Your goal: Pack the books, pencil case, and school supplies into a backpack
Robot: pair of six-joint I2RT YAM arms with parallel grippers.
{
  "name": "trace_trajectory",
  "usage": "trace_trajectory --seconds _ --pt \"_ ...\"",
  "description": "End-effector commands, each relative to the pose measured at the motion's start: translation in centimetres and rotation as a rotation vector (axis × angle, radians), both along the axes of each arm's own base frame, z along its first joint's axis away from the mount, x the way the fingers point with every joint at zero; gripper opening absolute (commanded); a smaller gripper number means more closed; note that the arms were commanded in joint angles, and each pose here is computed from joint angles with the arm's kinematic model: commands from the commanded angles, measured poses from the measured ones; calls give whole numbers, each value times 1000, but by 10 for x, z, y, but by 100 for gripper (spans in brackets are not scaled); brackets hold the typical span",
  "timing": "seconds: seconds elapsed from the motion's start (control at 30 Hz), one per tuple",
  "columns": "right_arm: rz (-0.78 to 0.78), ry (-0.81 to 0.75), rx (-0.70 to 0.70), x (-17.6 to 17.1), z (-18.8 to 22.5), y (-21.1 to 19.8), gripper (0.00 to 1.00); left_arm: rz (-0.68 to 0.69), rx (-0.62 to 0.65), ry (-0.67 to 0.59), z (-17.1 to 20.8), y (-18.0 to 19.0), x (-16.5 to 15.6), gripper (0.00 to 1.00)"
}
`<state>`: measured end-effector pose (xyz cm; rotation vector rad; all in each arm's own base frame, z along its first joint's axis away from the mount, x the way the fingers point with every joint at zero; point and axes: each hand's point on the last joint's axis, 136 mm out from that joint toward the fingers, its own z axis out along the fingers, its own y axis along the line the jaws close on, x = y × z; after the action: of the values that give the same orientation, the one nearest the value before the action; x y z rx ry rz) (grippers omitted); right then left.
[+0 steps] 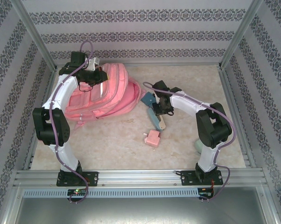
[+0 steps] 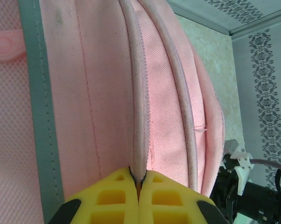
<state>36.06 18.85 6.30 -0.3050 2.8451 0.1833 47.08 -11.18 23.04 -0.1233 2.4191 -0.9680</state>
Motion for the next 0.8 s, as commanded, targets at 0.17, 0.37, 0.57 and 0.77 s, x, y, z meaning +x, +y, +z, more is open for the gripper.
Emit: trace_trajectory --seconds 0.17,0.37,0.57,0.77 --pt "-123 -90 263 37 78 35 0 -49 -203 -187 82 0 -2 0" --pt "-180 -74 495 63 105 79 0 -65 -282 -224 102 14 -7 0" --pt "-205 -63 628 91 115 131 0 -63 -339 -258 123 25 -7 0" --pt "-242 -13 684 111 97 180 0 -57 -365 -247 124 23 -6 0"
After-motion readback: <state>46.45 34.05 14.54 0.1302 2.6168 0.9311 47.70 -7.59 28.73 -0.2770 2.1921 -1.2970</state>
